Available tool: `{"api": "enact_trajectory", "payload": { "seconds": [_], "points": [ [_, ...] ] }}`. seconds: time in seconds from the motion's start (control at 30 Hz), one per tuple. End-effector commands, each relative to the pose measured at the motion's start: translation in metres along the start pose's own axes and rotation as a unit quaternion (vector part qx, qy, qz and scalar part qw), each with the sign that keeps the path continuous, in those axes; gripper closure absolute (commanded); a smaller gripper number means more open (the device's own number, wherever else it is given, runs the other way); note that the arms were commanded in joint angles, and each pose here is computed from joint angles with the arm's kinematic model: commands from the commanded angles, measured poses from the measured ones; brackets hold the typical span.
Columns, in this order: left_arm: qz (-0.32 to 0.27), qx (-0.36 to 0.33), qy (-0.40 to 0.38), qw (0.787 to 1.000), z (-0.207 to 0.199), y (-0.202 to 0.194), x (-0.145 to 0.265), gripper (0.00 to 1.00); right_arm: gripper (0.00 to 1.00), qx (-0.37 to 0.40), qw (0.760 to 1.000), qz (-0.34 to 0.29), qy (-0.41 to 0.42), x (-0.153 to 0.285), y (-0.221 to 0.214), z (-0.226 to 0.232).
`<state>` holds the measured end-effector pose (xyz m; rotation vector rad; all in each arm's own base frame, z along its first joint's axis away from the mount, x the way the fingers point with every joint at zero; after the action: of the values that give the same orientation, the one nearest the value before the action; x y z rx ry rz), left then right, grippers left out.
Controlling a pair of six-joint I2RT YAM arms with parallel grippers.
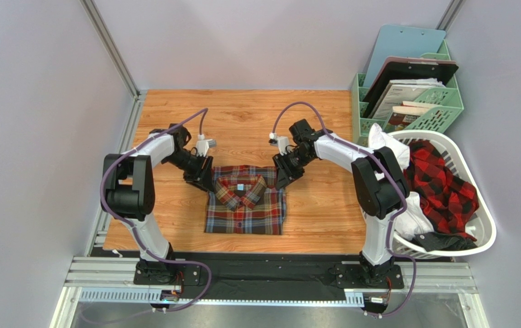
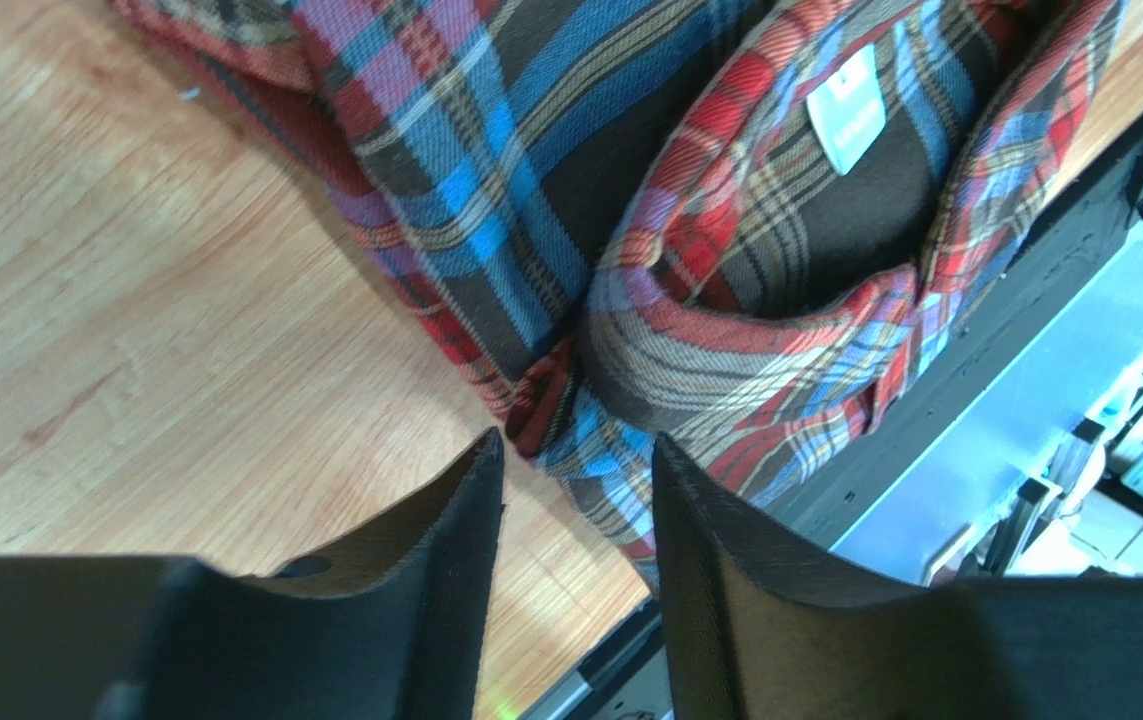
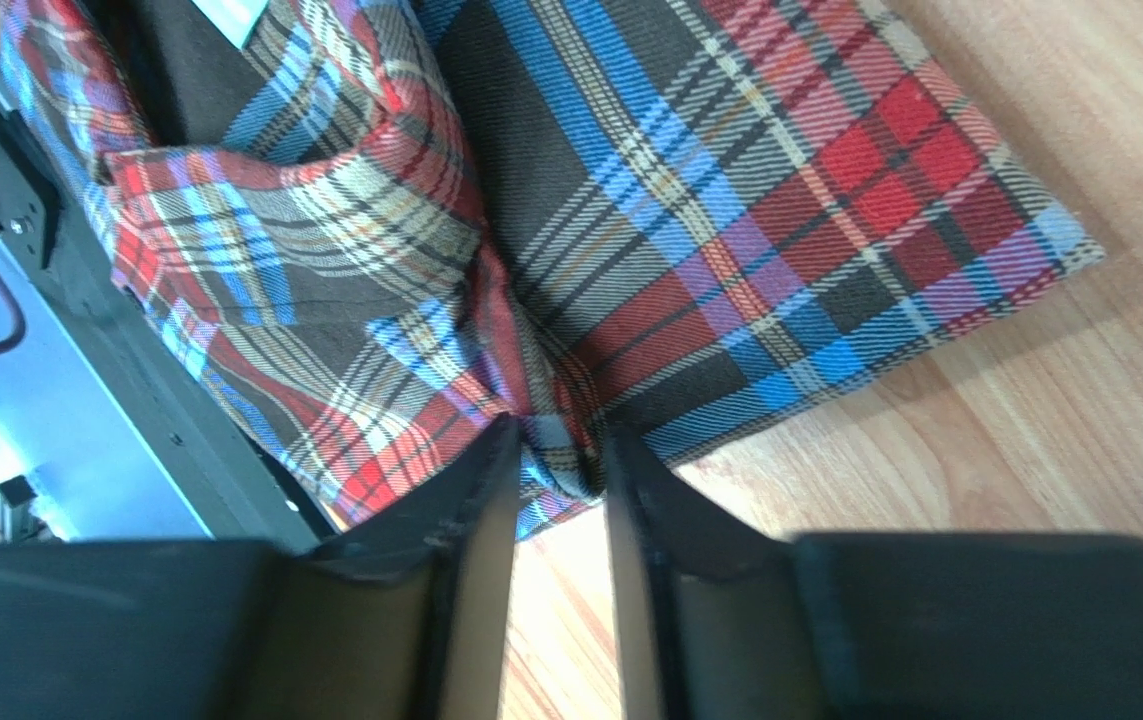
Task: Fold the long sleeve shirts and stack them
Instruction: Fold the shirt
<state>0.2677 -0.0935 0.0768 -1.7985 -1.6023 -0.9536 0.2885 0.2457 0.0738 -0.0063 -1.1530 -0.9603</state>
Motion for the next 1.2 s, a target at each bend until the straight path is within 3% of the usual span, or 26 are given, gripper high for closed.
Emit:
{"api": "enact_trajectory", "payload": {
  "seconds": [0.0, 0.1, 0.17, 0.2, 0.27, 0.63, 0.83, 1.17],
  "points": [
    [-0.014, -0.03, -0.024, 0.999, -0.011, 0.007, 0.001, 0.58, 0.72, 0.018, 0.999, -0.025, 0.013, 0.006, 0.014, 0.009],
    [-0.013, -0.031, -0.031, 0.999, -0.013, 0.006, -0.001, 0.7, 0.77, 0.017, 0.999, -0.025, 0.016, 0.006, 0.014, 0.01],
    [-0.016, -0.033, -0.033, 0.999, -0.015, 0.006, 0.001, 0.93, 0.87, 0.019, 0.999, -0.027, 0.014, 0.008, 0.015, 0.011],
    [-0.019, -0.035, -0.033, 0.999, -0.016, 0.006, 0.002, 0.99, 0.93, 0.021, 0.999, -0.028, 0.013, 0.009, 0.016, 0.011],
    [-0.029, -0.049, -0.036, 0.998, -0.025, 0.005, 0.011, 1.0, 1.0, 0.023, 0.999, -0.029, 0.014, 0.015, 0.017, 0.016],
    [-0.105, -0.129, -0.028, 0.986, -0.059, 0.012, 0.055, 1.0, 1.0, 0.048, 0.996, -0.065, -0.038, 0.057, 0.034, 0.019],
    [-0.119, -0.12, -0.007, 0.986, -0.046, 0.046, 0.047, 1.0, 1.0, 0.028, 0.995, -0.065, -0.074, 0.06, 0.043, -0.02],
    [-0.075, -0.059, 0.032, 0.995, -0.001, 0.072, 0.007, 1.0, 1.0, -0.007, 0.996, -0.023, -0.088, 0.02, 0.028, -0.067]
  ]
}}
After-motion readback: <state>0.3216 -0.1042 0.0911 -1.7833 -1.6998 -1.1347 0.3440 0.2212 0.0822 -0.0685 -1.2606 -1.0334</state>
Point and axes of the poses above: each gripper's point midway between its finger pads, its own x axis back along the fingers, its own z axis along the line the jaws close on, y = z × x, the point moved 3 cm from there along x, back along the fingers, and after that the axes turned 13 degrees about x, right-handed, at the moved point
